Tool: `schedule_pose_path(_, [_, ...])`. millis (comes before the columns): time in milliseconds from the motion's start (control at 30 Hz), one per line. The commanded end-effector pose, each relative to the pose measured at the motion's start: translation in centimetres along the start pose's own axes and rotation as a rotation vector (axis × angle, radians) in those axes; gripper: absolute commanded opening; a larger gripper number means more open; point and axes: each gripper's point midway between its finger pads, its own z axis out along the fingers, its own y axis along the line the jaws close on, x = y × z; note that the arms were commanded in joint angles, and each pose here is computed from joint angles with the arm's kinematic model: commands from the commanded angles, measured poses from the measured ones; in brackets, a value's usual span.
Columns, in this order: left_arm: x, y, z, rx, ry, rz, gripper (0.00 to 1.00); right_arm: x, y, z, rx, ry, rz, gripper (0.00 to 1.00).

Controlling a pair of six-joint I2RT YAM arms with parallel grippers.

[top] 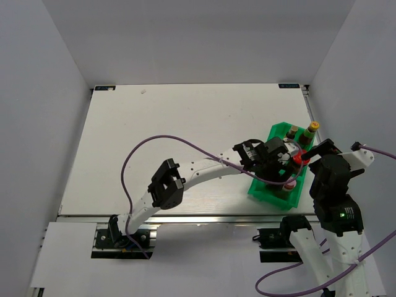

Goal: Organize the condiment bottles

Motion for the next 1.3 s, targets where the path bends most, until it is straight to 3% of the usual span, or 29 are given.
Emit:
schedule_pose_path(0, [-3.7,-3.8,-6.6,0.124,-0.126,0.071,0.98,-0.5,0.7,0.3,-0.025,-0.024,0.015,0.89])
schedule_pose_path(133, [-3.5,-3.4,-10.0,0.095,-0.154,0.098,0.98,-0.4,1.4,0.5,-0.044,-0.006,0.008,0.89])
schedule_pose_path(233, [-4.4,-0.5,-14.0,-0.061,-0.251,0.068,0.98,0.0,2.2,0.9,-0.066,0.024,-0.014,0.89])
schedule_pose_path(300, [-2.4,3.6,-14.5,-0.183,-0.237,-0.027,0.98,0.6,3.0,1.1,-0.098,0.056,-0.041,0.89])
schedule_pose_path(333, [-2.9,7.7,-15.8,-0.225,-0.268,-0.122,0.98,1.0,3.5,1.2,-0.117,0.072,-0.054,0.89])
schedule_pose_path(367, [-1.0,10.4,-17.3,-0.234,-0.260,-0.230,0.98,1.3,4.2,1.6,-0.138,0.085,-0.062,0.89])
schedule_pose_path(400, [-0.8,16.0,-19.1,-0.292,-0.306,-0.391,0.98,1.9,5.0,1.7,-0.174,0.114,-0.070,0.89])
schedule_pose_path(467, [1.8,21.8,-22.0,-0.463,-0.355,-0.515,0.98,2.1,6.0,1.7,-0.220,0.128,-0.061,0.89])
schedule_pose_path(533, [5.9,27.1,-26.3,-0.641,-0.399,-0.637,0.98,2.0,7.6,1.8,-0.288,0.123,-0.043,0.89])
schedule_pose_path(600, [8.3,29.1,-29.7,-0.742,-0.450,-0.726,0.98,2.1,9.0,1.9,-0.337,0.144,-0.045,0.89])
schedule_pose_path(633, [10.1,31.4,-32.2,-0.879,-0.491,-0.823,0.98,2.6,9.6,2.2,-0.349,0.169,-0.054,0.89])
schedule_pose_path(767, [12.8,33.9,-37.1,-1.040,-0.575,-0.971,0.98,4.3,13.9,1.8,-0.568,0.255,-0.105,0.89])
schedule_pose_path(933, [13.1,34.7,-39.8,-1.066,-0.644,-1.005,0.98,4.9,15.8,2.9,-0.600,0.289,-0.101,0.89])
schedule_pose_path(1267, [13.8,36.0,-39.8,-1.077,-0.626,-1.026,0.98,5.8,18.0,3.3,-0.687,0.325,-0.108,0.89])
